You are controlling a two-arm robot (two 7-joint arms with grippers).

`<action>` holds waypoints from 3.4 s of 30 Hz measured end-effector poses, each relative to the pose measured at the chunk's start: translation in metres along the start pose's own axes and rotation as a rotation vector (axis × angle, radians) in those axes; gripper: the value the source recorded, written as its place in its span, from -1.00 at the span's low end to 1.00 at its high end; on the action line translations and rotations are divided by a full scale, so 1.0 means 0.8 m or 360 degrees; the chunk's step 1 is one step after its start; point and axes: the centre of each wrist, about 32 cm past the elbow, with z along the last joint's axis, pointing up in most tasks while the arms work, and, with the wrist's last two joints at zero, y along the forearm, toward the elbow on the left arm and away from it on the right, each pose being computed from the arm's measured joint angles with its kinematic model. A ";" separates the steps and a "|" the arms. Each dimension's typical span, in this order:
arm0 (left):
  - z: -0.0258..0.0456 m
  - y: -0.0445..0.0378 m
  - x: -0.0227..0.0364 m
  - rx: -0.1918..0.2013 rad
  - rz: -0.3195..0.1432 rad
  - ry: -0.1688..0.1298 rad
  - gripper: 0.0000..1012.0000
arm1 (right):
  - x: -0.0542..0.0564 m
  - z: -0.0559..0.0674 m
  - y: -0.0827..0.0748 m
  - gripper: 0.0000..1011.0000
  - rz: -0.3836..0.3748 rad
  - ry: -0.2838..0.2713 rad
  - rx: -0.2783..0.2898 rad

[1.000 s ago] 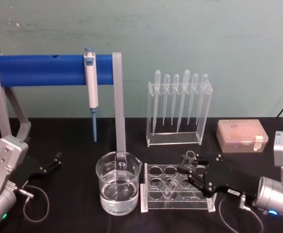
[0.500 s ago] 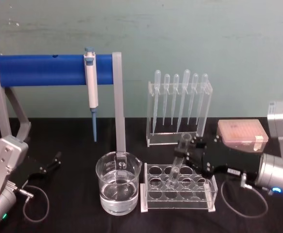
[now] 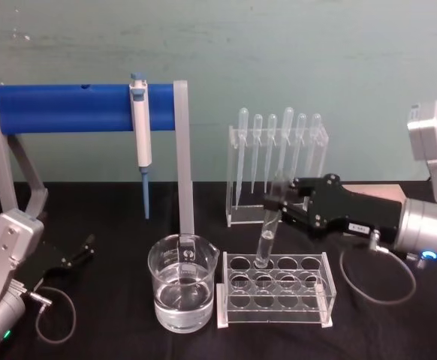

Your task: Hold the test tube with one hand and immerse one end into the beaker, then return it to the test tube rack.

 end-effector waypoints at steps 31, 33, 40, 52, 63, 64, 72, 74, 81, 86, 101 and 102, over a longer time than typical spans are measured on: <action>0.0000 0.000 0.0000 0.0000 0.0000 0.0000 0.98 | 0.014 0.041 0.062 -0.56 0.0116 -0.0084 0.0051; 0.0000 0.000 0.0000 0.0000 0.0000 0.0000 0.98 | 0.014 0.043 0.066 -0.56 0.0126 -0.0090 0.0056; 0.0000 0.000 0.0000 0.0000 0.0000 0.0000 0.98 | 0.010 0.048 0.085 -0.56 0.0180 -0.0102 0.0079; 0.0000 0.000 0.0000 0.0000 0.0000 0.0000 0.98 | 0.005 0.030 0.109 -0.56 0.0254 -0.0066 0.0085; 0.0000 0.000 0.0000 0.0000 0.0000 0.0000 0.98 | 0.003 0.004 0.123 -0.56 0.0299 -0.0036 0.0072; 0.0000 0.000 0.0000 0.0000 0.0000 0.0000 0.98 | 0.003 0.002 0.124 -0.56 0.0300 -0.0036 0.0069; 0.0000 0.000 0.0000 0.0000 0.0000 0.0000 0.98 | 0.003 -0.016 0.125 -0.56 0.0306 -0.0023 0.0047; 0.0000 0.000 0.0000 0.0000 0.0000 0.0000 0.98 | 0.003 -0.021 0.125 -0.56 0.0306 -0.0016 0.0046; 0.0000 0.000 0.0000 0.0000 0.0000 0.0000 0.98 | 0.002 -0.036 0.128 -0.56 0.0312 -0.0011 0.0042; 0.0000 0.000 0.0000 0.0000 0.0000 0.0000 0.98 | 0.000 -0.047 0.130 -0.56 0.0308 -0.0003 0.0029; 0.0000 0.000 0.0000 0.0000 0.0000 0.0000 0.98 | -0.001 -0.062 0.130 -0.56 0.0304 0.0012 0.0015; 0.0000 0.000 0.0000 0.0000 0.0000 0.0000 0.98 | -0.001 -0.062 0.130 -0.56 0.0303 0.0012 0.0015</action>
